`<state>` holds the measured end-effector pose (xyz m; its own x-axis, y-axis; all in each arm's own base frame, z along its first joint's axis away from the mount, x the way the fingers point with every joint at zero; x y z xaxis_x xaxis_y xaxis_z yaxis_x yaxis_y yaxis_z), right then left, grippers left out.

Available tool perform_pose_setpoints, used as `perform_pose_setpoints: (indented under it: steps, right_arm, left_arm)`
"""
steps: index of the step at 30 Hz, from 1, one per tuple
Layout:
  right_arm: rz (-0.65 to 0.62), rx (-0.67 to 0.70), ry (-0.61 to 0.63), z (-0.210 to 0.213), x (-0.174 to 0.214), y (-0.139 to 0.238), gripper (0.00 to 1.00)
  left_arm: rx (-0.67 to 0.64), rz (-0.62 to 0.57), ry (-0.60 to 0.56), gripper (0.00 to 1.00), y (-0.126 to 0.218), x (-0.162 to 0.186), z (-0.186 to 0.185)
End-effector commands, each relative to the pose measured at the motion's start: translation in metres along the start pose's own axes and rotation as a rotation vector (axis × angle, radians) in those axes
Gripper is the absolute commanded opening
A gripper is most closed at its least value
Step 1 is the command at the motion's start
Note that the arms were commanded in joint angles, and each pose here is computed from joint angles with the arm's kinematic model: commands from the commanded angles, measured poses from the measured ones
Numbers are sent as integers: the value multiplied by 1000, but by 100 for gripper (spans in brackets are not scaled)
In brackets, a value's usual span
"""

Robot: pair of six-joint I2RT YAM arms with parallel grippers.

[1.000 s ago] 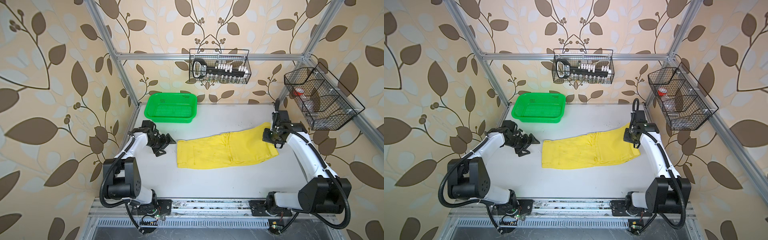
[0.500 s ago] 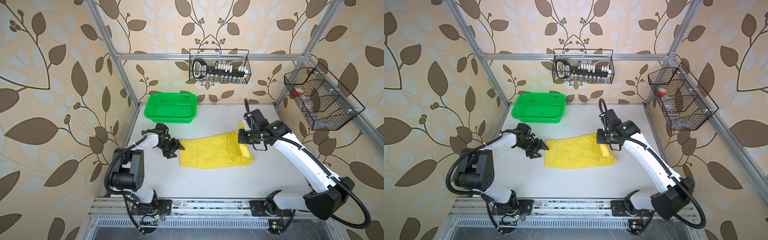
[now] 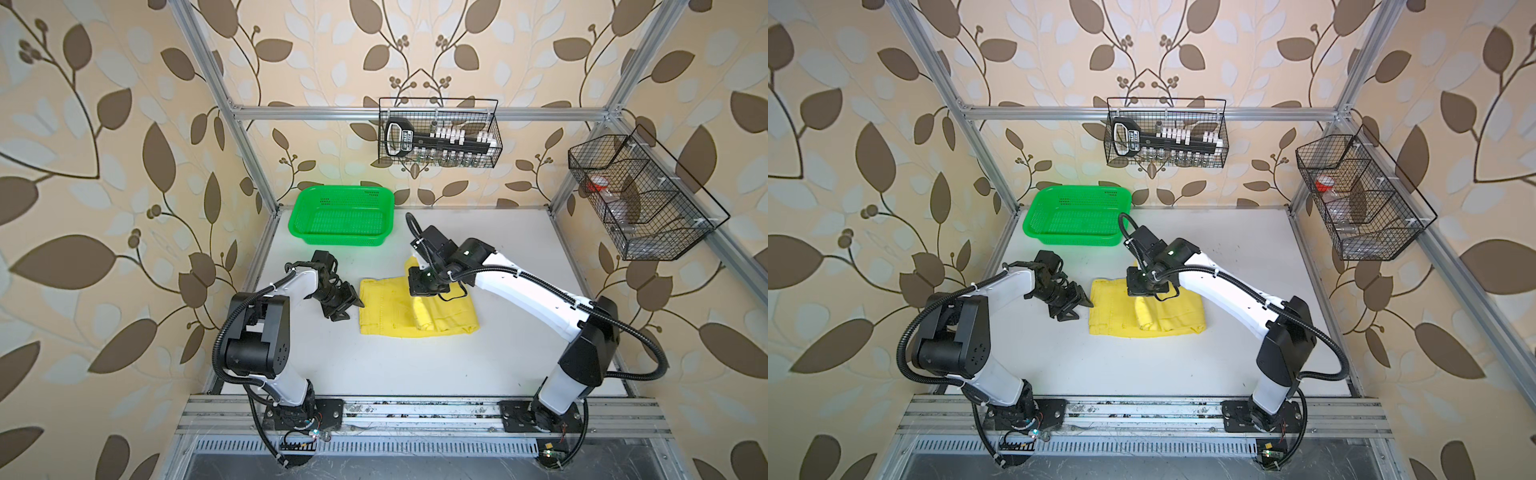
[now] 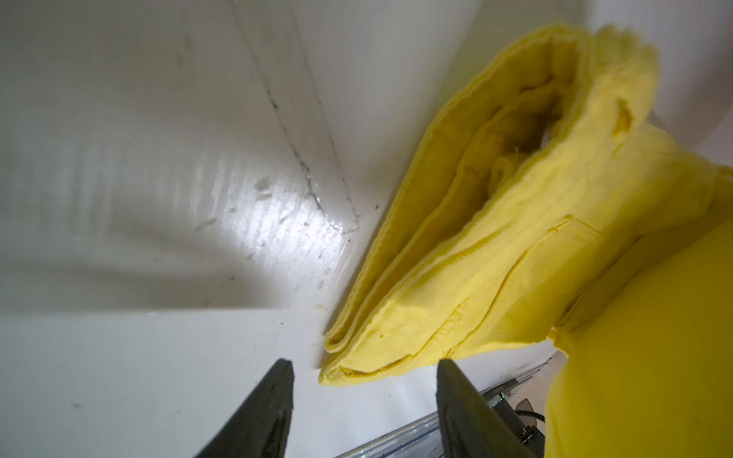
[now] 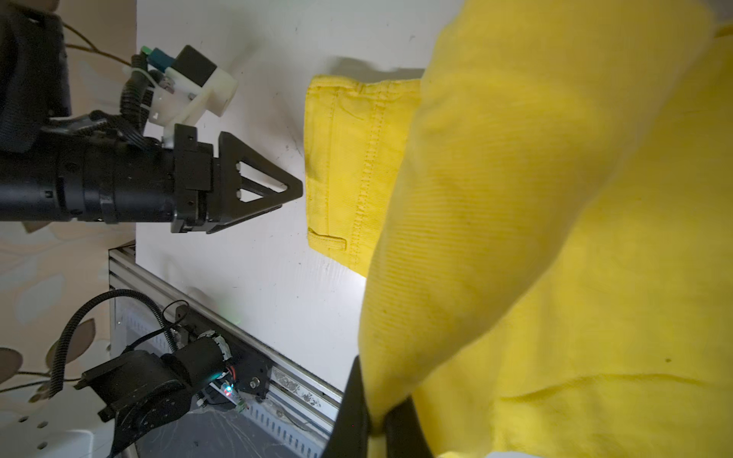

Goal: Fold and stack the trousers
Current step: 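Grasp the strip end with the right gripper and fold it over toward the left gripper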

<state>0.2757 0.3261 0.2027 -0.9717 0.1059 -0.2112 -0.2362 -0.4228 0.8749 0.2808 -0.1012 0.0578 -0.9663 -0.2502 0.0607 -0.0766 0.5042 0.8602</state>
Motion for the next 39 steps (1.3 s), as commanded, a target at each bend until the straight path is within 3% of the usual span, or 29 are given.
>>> perform_pose_setpoints:
  steps: [1,6,12,19,24,29,39]
  right_arm:
    - [22,-113,-6,39,8,0,0]
    - [33,-97,-10,45,13,-26,0]
    - [26,23,-40,30,10,-69,3]
    - [-109,-5,-114,45,-17,-93,1]
    - [-283,-46,-117,53,-40,-53,0]
    - [-395,-8,-168,28,-49,4,0]
    - [-446,16,-299,-8,-64,18,0]
  left_arm:
    - [-11,17,-3,57,-5,5,5]
    - [-4,23,-12,54,-5,6,4]
    - [-15,15,-33,53,7,7,0]
    - [-84,-30,-53,53,35,13,-1]
    - [-80,-38,-61,53,42,20,-2]
    - [-13,-50,-76,52,37,9,-14]
    - [20,-96,-112,46,12,-44,-39]
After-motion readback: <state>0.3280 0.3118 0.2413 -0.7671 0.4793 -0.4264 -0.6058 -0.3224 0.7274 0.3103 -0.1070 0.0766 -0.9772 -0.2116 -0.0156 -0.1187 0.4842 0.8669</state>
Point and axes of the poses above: each gripper's point midway between its finger pads, its own y axis back along the fingers, its own z axis along the line the jaws close on, x = y × z, the point moved 1 cm from there along y, back along the fingers, and after that the axes turned 13 degrees about -y, right-handed, at the moved point
